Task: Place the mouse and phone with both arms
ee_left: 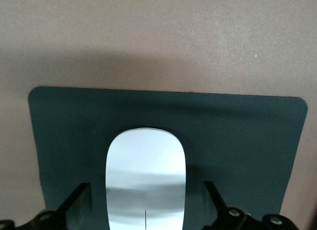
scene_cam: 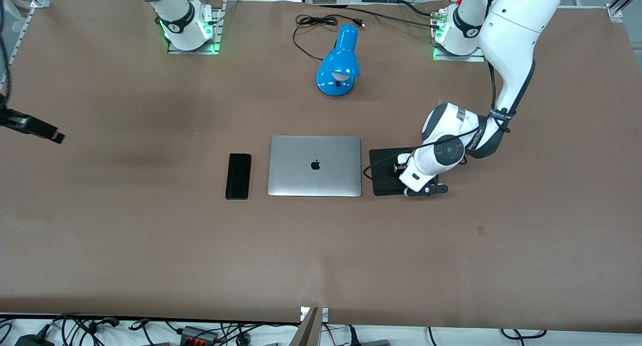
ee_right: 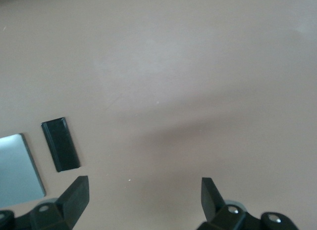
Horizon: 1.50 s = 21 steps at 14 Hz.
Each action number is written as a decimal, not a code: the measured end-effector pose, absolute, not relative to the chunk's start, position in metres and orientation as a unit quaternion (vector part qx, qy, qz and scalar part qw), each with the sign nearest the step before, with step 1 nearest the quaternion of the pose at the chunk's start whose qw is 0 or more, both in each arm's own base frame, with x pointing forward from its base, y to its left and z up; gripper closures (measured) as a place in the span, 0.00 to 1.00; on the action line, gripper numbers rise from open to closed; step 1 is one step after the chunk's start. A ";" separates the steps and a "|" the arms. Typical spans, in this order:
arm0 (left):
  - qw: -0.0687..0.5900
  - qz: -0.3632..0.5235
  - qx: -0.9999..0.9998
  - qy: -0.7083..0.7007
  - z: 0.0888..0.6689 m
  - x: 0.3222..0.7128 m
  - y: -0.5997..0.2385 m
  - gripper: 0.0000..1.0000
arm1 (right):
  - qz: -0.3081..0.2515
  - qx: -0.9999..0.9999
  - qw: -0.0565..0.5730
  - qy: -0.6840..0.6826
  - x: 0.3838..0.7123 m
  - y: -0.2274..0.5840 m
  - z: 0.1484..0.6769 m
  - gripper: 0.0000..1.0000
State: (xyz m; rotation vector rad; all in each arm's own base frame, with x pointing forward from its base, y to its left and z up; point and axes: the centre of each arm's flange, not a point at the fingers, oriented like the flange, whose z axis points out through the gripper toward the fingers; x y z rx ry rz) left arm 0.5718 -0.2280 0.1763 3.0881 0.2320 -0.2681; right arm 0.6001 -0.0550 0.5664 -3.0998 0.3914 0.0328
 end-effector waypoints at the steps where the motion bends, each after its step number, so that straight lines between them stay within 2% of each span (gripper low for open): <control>1: 0.017 -0.084 0.994 0.075 0.181 0.573 -0.228 0.00 | 0.015 -0.993 0.003 0.116 0.602 -0.049 0.562 0.00; 4: 0.004 -0.091 0.993 0.073 0.229 0.585 -0.228 0.00 | 0.008 -0.995 -0.015 0.100 0.603 -0.043 0.568 0.00; 7: -0.011 -0.098 0.993 0.062 0.317 0.603 -0.221 0.00 | -0.006 -0.995 -0.014 0.100 0.593 -0.040 0.585 0.00; 10: -0.017 -0.107 0.994 0.028 0.414 0.620 -0.202 0.00 | -0.011 -0.995 -0.013 0.097 0.592 -0.036 0.581 0.00; 14: -0.009 -0.110 0.994 0.002 0.511 0.634 -0.140 0.00 | -0.008 -0.995 0.003 0.101 0.593 -0.032 0.575 0.00; 18: -0.009 -0.061 0.998 0.030 0.581 0.622 -0.082 0.00 | -0.007 -0.993 0.008 0.120 0.591 -0.053 0.575 0.00; 21: -0.008 -0.043 0.999 0.000 0.599 0.599 -0.043 0.00 | -0.006 -0.992 0.010 0.125 0.590 -0.058 0.575 0.00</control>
